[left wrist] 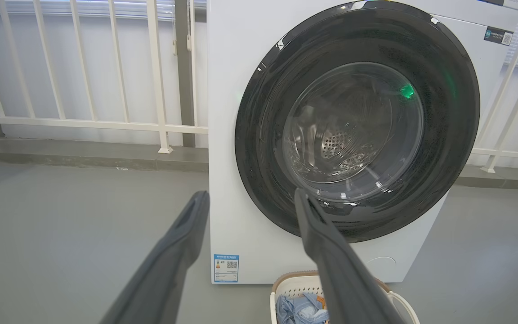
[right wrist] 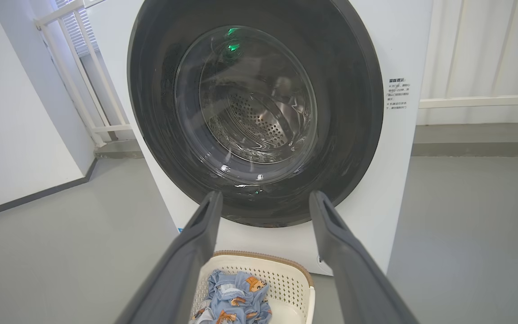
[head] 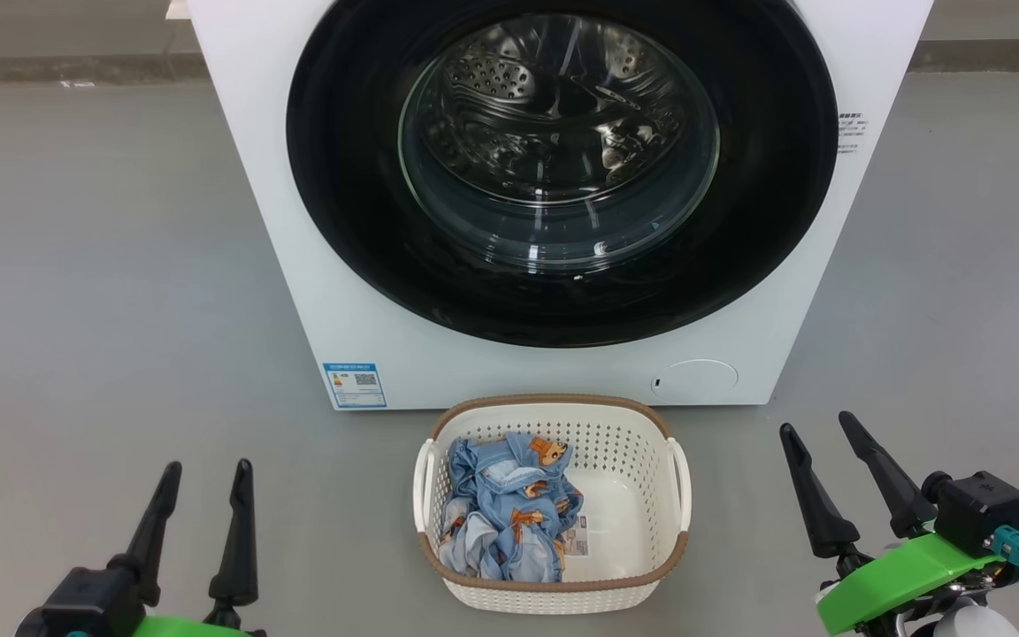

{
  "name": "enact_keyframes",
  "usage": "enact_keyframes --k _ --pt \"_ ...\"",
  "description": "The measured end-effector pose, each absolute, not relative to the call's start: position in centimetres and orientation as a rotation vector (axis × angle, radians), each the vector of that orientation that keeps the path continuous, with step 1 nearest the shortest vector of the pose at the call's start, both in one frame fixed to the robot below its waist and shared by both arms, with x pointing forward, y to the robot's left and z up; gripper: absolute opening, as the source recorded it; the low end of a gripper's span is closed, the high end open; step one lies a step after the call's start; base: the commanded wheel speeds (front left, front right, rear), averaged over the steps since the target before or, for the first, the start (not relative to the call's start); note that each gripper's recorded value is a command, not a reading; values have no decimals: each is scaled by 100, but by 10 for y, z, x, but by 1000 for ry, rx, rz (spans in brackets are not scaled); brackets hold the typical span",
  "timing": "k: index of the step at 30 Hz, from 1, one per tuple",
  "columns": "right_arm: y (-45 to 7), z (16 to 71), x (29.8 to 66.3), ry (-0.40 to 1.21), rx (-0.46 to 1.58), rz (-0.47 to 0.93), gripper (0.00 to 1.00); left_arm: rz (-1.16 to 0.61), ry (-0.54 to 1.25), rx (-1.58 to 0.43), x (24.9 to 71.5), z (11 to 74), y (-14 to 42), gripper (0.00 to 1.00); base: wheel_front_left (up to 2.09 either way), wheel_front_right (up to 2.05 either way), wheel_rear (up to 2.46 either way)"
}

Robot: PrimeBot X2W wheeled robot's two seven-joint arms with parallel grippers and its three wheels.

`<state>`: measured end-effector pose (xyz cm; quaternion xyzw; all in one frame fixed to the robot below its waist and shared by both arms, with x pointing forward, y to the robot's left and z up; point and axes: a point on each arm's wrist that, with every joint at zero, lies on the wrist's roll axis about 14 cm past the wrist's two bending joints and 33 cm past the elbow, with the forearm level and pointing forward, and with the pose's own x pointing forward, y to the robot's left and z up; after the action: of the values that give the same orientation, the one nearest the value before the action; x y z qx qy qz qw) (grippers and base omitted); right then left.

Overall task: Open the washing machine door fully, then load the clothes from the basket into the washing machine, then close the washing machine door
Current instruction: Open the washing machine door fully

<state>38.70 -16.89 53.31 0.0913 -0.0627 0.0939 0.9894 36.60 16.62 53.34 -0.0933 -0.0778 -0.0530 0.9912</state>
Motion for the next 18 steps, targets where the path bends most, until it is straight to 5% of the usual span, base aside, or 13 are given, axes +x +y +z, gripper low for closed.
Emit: enact_keyframes --k 18 --pt "-168 535 387 -131 184 192 100 -103 -157 -189 365 534 167 100 0 0 0"
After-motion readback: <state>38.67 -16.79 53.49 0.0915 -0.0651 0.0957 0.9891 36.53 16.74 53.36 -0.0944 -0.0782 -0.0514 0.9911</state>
